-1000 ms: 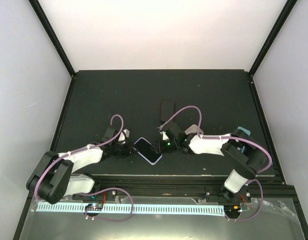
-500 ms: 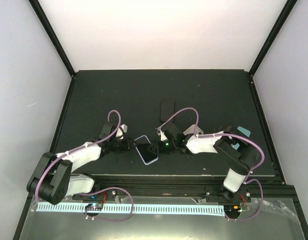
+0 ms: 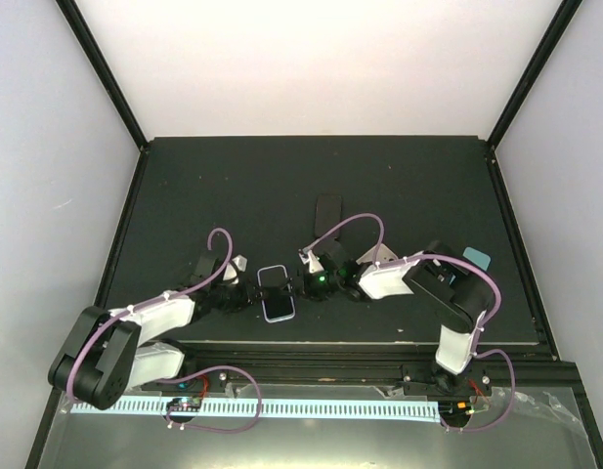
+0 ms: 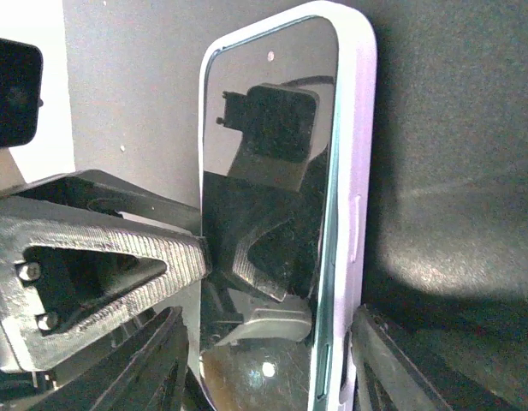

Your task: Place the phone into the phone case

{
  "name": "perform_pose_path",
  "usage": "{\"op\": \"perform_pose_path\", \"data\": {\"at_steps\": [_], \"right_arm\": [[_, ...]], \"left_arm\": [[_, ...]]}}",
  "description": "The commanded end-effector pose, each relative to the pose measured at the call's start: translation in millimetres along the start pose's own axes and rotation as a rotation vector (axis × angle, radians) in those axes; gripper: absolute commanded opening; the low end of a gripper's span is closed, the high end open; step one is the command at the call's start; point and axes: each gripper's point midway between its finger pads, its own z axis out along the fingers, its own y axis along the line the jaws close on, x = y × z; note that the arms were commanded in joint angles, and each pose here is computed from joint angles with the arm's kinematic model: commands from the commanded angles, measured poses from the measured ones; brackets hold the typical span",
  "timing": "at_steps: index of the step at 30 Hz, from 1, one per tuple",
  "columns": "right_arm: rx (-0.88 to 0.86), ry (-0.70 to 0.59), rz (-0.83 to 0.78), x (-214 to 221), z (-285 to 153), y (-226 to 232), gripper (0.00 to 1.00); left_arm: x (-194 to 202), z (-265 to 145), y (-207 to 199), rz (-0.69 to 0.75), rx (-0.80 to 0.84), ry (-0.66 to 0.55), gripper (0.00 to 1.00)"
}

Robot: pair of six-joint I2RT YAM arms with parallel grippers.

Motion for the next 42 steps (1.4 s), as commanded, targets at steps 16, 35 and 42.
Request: {"op": "perform_pose_path", "data": {"at_steps": [16, 35, 42], "right_arm": [[-0.375, -0.033, 0.079, -15, -8, 66, 0.54], [-0.452, 0.063, 0.053, -4, 3, 70, 0.48], [-0.487, 0.053, 0.048, -3, -1, 75, 0.48]], "left_arm": [[1, -18, 16, 0.006, -0.123, -0.037, 0.29], [3, -22, 21, 0.032, -0.148, -0.04, 0.22], [-1, -29, 7, 0.067, -0.12, -0.042, 0.27]]}}
